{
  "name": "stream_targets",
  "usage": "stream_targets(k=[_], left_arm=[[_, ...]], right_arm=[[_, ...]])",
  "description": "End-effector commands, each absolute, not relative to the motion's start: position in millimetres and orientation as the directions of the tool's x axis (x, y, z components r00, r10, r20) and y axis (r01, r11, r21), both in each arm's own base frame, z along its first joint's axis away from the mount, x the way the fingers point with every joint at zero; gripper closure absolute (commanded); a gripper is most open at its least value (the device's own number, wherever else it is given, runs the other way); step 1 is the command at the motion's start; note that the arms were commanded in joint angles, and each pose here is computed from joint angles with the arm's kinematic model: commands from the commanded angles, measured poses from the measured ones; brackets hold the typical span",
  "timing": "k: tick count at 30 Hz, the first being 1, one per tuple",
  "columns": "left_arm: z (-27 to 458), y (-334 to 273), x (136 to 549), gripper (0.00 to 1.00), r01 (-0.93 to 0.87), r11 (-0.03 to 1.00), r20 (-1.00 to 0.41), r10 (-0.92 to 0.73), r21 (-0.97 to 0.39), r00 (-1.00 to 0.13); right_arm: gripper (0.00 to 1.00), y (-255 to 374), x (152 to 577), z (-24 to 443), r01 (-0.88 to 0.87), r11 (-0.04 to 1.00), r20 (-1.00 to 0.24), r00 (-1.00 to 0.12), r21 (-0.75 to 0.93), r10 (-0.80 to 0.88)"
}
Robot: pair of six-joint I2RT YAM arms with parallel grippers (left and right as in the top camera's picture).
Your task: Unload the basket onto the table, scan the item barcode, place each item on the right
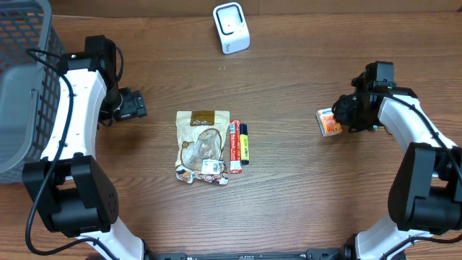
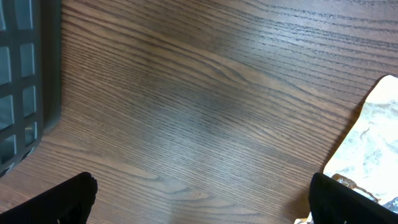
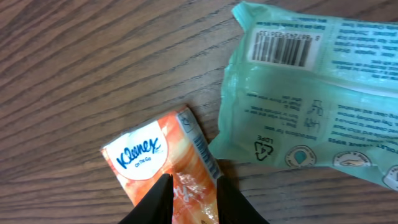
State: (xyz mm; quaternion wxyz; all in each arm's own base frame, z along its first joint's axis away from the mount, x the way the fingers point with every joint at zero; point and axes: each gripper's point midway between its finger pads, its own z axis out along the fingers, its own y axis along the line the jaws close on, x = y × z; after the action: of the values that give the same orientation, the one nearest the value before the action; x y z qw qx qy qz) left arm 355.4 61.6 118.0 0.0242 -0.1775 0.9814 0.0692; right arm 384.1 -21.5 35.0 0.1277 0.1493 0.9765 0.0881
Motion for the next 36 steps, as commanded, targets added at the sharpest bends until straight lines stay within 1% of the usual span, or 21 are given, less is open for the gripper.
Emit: stream_targets(k=[1, 10, 15, 16, 17, 18, 22, 26, 28, 31, 34, 36], left_arm=[[119, 59, 359, 0.00, -0.328, 0.937, -0.075, -0.321, 0.123, -0.944], [119, 59, 359, 0.00, -0.329, 0.936, -0.075, -0.322, 0.123, -0.944], [119, 59, 359, 0.00, -0.329, 0.936, -0.074, -0.322, 0.123, -0.944], [119, 59, 359, 0.00, -0.329, 0.936, -0.074, -0.322, 0.123, -0.944], [119, 59, 359, 0.00, -0.328, 0.936, -0.074, -0.321, 0.123, -0.944], [119, 59, 359, 0.00, -0.328, 0.937, -0.075, -0.321, 0.123, -0.944], [119, 59, 359, 0.00, -0.328, 0.936, -0.075, -0.321, 0.123, -0.944], [119, 59, 359, 0.00, -0.328, 0.936, -0.075, -0.321, 0.123, -0.944], [119, 59, 359, 0.00, -0.328, 0.936, -0.075, -0.321, 0.123, -0.944], [119, 59, 359, 0.00, -0.328, 0.937, -0.075, -0.321, 0.123, -0.944], [119, 59, 359, 0.00, -0.328, 0.937, -0.075, -0.321, 0.123, -0.944], [119, 59, 359, 0.00, -0.328, 0.937, -0.075, -0.321, 0.123, -0.944]], right_arm=[[0.76, -20, 383, 35, 0.244, 0.945, -0.227, -0.929, 0.220, 0.293], [0.76, -19, 372, 17, 0.244, 0.945, -0.213, -0.933, 0.217, 0.290], [0.76, -18, 369, 4, 0.240, 0.946, -0.234, -0.928, 0.220, 0.290], [0.82, -18, 369, 3, 0.239, 0.946, -0.238, -0.927, 0.221, 0.290], [0.93, -18, 370, 3, 0.238, 0.946, -0.241, -0.926, 0.221, 0.290], [0.96, -18, 373, 4, 0.236, 0.945, -0.250, -0.924, 0.225, 0.290], [0.96, -12, 387, 27, 0.214, 0.939, -0.268, -0.920, 0.269, 0.287], [0.96, -5, 399, 64, 0.185, 0.950, -0.301, -0.918, 0.251, 0.258], [0.96, -2, 403, 81, 0.167, 0.965, -0.337, -0.913, 0.201, 0.228], [0.96, 7, 404, 96, 0.144, 0.986, -0.390, -0.906, 0.077, 0.163], [0.96, 18, 395, 97, 0.159, 0.982, -0.401, -0.910, -0.099, 0.107], [0.96, 26, 388, 98, 0.170, 0.960, -0.418, -0.906, -0.224, 0.063]])
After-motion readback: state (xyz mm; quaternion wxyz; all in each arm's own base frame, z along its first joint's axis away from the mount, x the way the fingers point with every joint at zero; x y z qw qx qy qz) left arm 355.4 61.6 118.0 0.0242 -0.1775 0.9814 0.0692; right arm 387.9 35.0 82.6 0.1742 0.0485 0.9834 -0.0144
